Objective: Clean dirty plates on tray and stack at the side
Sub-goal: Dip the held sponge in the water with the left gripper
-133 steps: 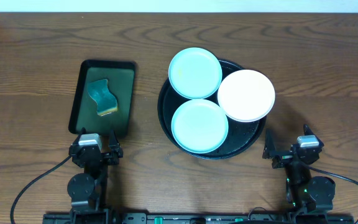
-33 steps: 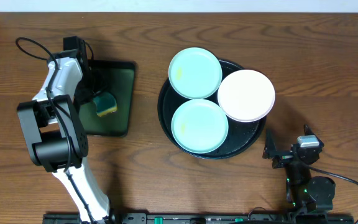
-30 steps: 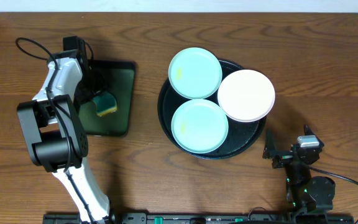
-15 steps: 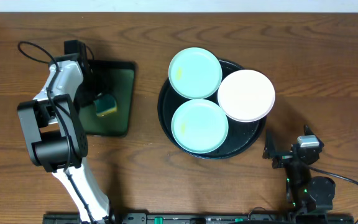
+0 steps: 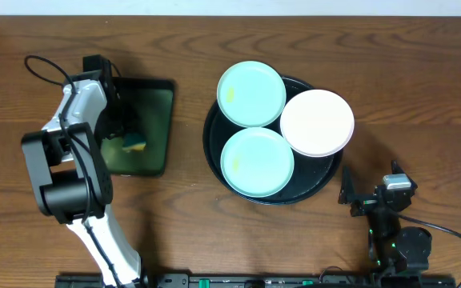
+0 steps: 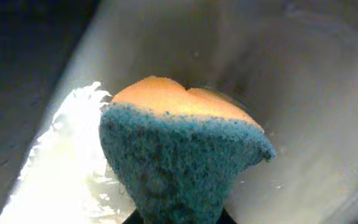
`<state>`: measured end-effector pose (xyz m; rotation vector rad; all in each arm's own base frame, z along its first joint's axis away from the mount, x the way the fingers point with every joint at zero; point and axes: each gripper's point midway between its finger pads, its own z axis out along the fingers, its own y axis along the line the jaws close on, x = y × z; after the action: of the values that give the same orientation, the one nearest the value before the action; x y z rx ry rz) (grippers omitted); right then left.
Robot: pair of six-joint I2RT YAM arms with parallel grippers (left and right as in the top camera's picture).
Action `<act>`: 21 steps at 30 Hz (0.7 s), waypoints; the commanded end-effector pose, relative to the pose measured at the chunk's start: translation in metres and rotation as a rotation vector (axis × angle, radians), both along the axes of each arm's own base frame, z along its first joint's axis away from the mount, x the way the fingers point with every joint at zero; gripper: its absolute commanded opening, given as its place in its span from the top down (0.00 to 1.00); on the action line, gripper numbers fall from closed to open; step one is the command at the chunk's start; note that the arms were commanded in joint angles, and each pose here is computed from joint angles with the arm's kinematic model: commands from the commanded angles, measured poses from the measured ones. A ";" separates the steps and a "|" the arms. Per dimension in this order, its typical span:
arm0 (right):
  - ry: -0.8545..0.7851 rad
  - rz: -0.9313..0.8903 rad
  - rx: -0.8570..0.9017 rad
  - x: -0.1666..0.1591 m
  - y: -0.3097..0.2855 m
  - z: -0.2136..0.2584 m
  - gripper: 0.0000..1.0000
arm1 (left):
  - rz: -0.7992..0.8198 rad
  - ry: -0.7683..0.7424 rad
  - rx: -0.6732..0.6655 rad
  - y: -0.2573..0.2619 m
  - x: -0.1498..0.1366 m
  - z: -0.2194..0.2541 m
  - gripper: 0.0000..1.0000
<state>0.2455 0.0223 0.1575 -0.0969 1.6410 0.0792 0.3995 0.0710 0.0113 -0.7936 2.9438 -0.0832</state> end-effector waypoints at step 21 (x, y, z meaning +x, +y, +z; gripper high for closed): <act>-0.001 -0.007 -0.012 0.000 -0.001 0.000 0.01 | -0.019 -0.201 -0.056 -0.015 0.011 0.041 0.93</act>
<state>0.2455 0.0223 0.1575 -0.0969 1.6410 0.0792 0.4159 0.0567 0.0632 -0.7056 2.7395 -0.2350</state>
